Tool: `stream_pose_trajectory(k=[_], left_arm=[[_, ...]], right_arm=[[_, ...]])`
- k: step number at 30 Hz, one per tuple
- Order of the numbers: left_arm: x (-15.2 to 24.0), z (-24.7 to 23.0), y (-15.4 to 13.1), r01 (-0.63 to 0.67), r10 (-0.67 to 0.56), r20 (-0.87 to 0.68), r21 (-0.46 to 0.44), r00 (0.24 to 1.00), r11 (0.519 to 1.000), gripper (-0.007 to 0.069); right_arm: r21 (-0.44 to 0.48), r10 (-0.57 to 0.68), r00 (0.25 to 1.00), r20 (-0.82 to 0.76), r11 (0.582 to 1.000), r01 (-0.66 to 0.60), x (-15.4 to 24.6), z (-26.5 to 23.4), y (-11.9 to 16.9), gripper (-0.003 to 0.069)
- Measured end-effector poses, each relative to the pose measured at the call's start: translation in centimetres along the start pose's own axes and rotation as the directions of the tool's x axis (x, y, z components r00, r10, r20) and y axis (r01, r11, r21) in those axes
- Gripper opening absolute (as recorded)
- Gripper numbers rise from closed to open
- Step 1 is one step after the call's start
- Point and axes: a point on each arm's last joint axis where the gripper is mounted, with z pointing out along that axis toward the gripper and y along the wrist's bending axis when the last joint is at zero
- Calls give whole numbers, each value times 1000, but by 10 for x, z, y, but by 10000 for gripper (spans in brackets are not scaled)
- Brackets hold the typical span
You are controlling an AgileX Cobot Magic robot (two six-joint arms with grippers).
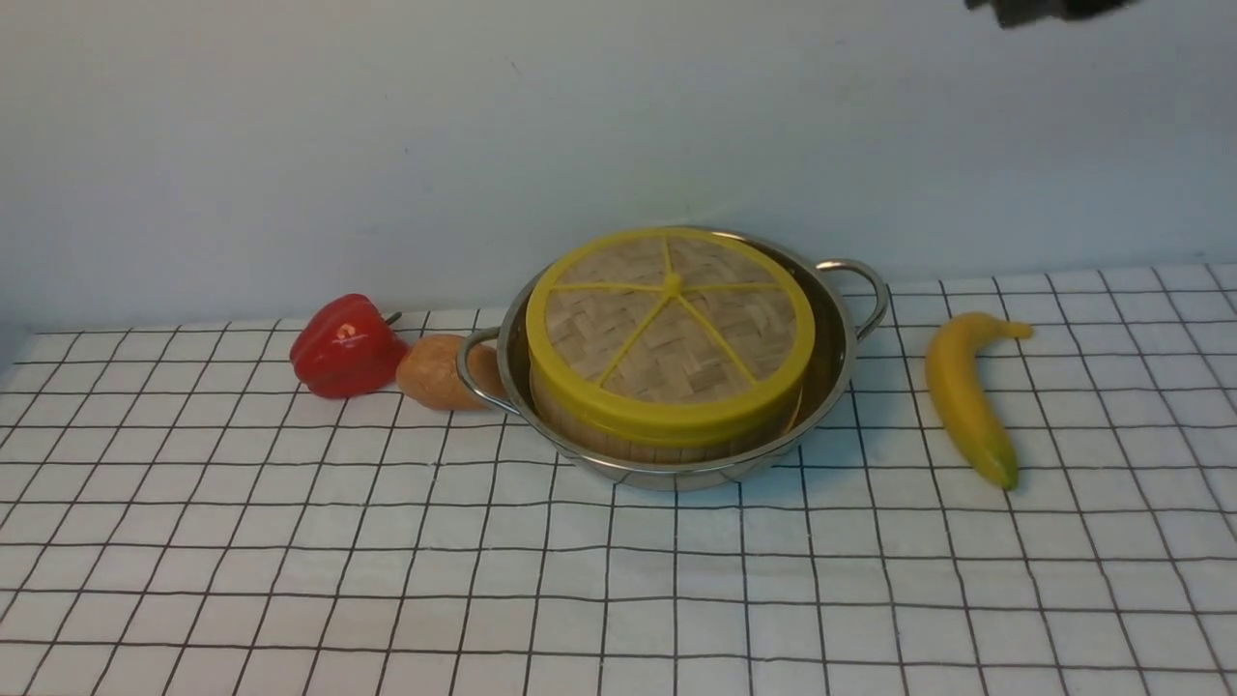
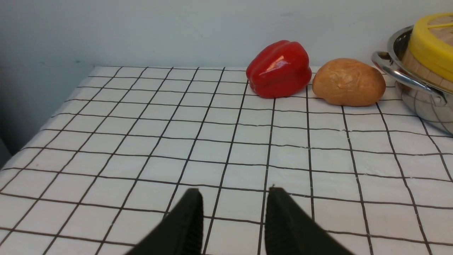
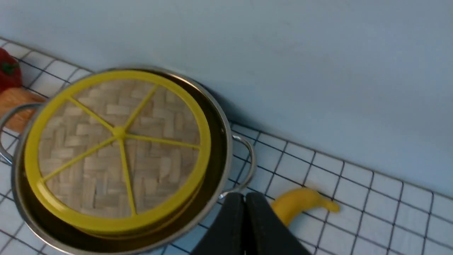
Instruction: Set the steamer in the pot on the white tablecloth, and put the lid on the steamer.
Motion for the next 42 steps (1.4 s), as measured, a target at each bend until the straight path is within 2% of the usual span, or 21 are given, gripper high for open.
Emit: stream_pose_trajectory(k=[5,6,8,9,14,20,27,38,42], left_arm=[[0,0,0,0,0,0,0,1000,1000,243],[0,0,0,0,0,0,0,1000,1000,243],[0,0,0,0,0,0,0,1000,1000,243],[0,0,0,0,0,0,0,1000,1000,243],[0,0,0,0,0,0,0,1000,1000,243],[0,0,0,0,0,0,0,1000,1000,243],[0,0,0,0,0,0,0,1000,1000,243],[0,0,0,0,0,0,0,1000,1000,243],[0,0,0,0,0,0,0,1000,1000,243]], right_arm=[[86,121,967,223,986,-143,98,-41,-41,29],[112,154,952,264,976,-189,124,-50,-49,33],[128,185,921,341,962,-241,148,-62,-54,37],[154,223,894,388,941,-301,178,-67,-59,41],[206,237,824,515,899,-387,257,-80,-56,55],[210,194,793,577,903,-374,319,-70,-44,73],[178,229,758,610,894,-412,349,-65,-38,97],[186,265,780,567,881,-434,358,-63,-37,122],[165,275,799,535,893,-418,361,-59,-35,127]])
